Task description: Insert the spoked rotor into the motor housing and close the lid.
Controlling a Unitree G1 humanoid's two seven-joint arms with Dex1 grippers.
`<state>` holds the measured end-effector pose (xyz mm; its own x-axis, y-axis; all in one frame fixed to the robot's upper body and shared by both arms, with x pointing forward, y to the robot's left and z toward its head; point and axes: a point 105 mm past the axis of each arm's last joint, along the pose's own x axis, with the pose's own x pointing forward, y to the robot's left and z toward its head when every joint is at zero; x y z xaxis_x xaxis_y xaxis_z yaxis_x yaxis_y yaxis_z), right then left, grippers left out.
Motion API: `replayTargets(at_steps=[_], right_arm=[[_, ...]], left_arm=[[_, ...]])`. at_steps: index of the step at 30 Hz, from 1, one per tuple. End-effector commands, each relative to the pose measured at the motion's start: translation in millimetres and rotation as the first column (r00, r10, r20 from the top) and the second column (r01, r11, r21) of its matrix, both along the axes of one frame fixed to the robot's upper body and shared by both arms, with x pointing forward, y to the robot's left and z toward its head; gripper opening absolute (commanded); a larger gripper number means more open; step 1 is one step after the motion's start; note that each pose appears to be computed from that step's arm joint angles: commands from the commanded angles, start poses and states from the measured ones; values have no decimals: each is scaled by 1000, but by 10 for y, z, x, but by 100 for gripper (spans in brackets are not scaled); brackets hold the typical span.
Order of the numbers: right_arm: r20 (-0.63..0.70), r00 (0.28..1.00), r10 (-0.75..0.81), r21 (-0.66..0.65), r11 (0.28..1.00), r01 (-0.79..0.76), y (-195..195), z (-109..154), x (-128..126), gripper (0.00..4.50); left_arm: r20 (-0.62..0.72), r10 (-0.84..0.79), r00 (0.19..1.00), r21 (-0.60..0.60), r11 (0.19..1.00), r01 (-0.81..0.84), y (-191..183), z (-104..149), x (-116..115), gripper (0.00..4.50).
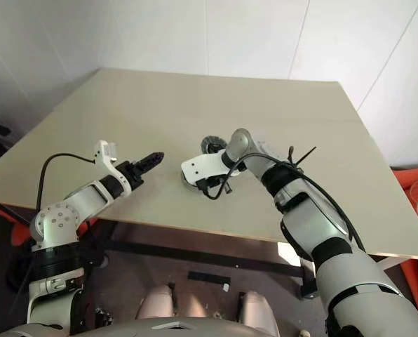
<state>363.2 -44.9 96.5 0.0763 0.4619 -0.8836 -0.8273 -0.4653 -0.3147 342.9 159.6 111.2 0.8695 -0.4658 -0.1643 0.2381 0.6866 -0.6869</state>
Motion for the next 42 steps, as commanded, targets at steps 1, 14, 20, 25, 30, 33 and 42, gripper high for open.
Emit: replayTargets(at_steps=[1,14,20,25,30,33,42], right_arm=[[43,998,42,-43,998,-40,-141,131,6,3],[54,995,85,-47,995,-82,-267,387,-153,3],[-18,1000,-12,40,999,13,-145,499,-229,3],[-122,987,-108,85,989,119,-34,477,-330,3],[-178,973,-148,54,986,160,-94,435,-409,3],[-220,957,-191,37,978,204,-123,419,-437,3],[-341,854,-393,5,908,419,-75,368,-395,3]], left_arm=[[52,5,999,-13,1000,-4,-26,113,19,450],[35,7,999,-39,999,-5,-101,22,13,450],[31,5,999,-45,999,-4,-136,4,10,450],[28,8,1000,-47,999,-6,-135,-10,-1,450],[24,12,1000,-46,999,-11,-115,-21,-20,450],[21,13,1000,-46,999,-12,-122,-34,-26,450],[16,17,1000,-56,998,-16,-142,-50,-33,450]])
